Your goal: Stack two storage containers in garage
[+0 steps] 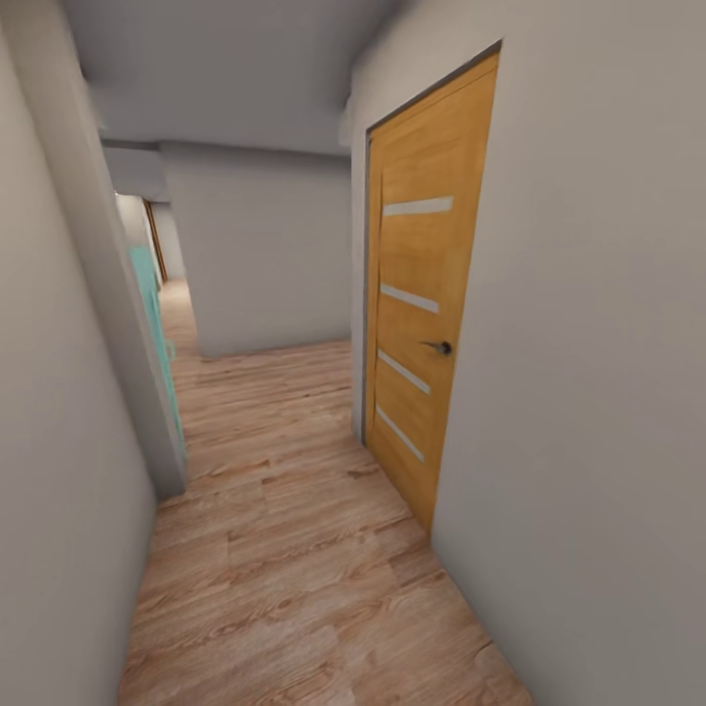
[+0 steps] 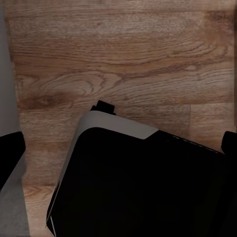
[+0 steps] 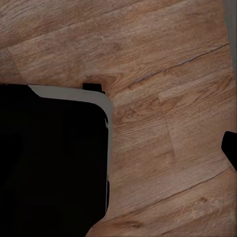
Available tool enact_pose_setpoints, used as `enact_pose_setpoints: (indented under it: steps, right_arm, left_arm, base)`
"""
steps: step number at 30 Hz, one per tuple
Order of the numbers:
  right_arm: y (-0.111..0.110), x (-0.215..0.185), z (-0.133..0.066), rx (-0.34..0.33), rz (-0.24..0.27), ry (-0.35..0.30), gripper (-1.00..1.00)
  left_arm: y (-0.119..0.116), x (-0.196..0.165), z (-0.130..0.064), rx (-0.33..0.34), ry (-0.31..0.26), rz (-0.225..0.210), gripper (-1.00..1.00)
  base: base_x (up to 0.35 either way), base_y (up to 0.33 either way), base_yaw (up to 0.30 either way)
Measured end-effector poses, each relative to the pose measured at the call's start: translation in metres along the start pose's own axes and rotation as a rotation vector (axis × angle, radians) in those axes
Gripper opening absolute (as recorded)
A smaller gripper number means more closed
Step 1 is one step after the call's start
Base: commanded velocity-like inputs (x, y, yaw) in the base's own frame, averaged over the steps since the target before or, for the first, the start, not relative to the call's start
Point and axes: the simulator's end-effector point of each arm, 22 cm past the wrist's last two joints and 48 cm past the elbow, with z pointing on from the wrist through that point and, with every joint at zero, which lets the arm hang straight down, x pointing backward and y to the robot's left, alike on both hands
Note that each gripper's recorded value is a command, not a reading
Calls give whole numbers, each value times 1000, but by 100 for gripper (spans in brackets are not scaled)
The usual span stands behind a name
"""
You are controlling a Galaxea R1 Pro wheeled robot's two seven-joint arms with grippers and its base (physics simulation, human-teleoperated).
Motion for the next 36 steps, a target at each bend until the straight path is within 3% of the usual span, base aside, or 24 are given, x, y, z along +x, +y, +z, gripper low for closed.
enact_pose_setpoints:
  steps: [11,25,36]
  right_arm:
    - [7,-1,-1,-13,10,-2,100]
    - [3,-1,0,-8,6,-3,100]
    - [1,-1,0,-5,2,-3,100]
  left_arm:
    - [0,0,0,0,1,0,100]
    - [0,0,0,0,0,0,100]
    - [0,0,0,0,0,0,100]
  base:
    - [321,0,19]
    - [320,-17,227]
    - [321,-127,12]
